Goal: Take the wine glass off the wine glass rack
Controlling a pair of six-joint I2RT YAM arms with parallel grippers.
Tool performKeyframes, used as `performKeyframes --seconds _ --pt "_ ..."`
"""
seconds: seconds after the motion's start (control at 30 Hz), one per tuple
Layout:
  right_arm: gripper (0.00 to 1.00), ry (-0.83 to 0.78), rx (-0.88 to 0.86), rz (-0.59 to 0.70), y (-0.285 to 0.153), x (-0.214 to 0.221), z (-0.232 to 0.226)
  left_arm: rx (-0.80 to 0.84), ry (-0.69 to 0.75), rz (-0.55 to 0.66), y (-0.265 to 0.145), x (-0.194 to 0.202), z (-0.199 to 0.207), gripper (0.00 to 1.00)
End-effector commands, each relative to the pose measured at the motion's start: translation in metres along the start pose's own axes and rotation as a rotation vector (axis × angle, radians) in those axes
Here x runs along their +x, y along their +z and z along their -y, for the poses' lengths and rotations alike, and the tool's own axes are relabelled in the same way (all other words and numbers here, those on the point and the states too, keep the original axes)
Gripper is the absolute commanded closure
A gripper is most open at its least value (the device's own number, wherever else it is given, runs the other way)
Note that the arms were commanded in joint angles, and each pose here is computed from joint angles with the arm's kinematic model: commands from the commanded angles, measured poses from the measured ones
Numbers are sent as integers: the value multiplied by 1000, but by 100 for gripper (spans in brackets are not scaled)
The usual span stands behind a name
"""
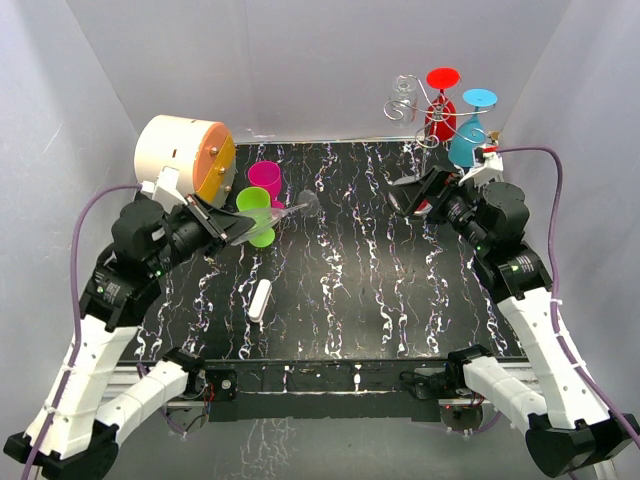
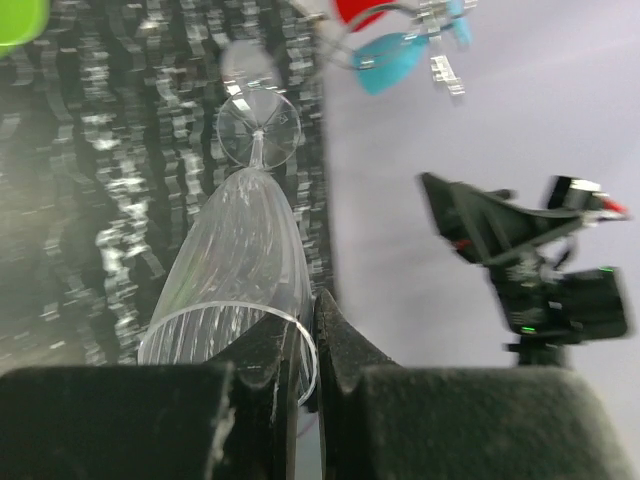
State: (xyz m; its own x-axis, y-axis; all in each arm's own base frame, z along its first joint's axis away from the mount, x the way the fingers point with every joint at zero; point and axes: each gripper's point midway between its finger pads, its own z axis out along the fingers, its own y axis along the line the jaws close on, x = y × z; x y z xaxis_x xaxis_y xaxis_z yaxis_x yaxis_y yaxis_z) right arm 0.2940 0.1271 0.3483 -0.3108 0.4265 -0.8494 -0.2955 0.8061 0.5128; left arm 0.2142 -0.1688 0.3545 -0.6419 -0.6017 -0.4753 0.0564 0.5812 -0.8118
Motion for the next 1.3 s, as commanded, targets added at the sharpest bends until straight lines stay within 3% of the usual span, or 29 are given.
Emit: performKeyframes --seconds 0.0,0.23,0.43,0.9,1.27 --pt "2 -62 16 69 -8 -23 -3 -390 182 -190 -8 24 -80 100" --pt "2 -96 41 71 -14 -24 2 -646 390 -279 -16 9 -123 100" --pt "2 -116 51 69 -15 -24 3 -784 511 -284 0 -13 -146 100" --pt "2 -181 109 78 -25 -26 15 -789 578 -422 80 -22 -166 100" --pt "2 -199 107 84 -27 -23 17 -776 533 -451 103 -34 -182 100"
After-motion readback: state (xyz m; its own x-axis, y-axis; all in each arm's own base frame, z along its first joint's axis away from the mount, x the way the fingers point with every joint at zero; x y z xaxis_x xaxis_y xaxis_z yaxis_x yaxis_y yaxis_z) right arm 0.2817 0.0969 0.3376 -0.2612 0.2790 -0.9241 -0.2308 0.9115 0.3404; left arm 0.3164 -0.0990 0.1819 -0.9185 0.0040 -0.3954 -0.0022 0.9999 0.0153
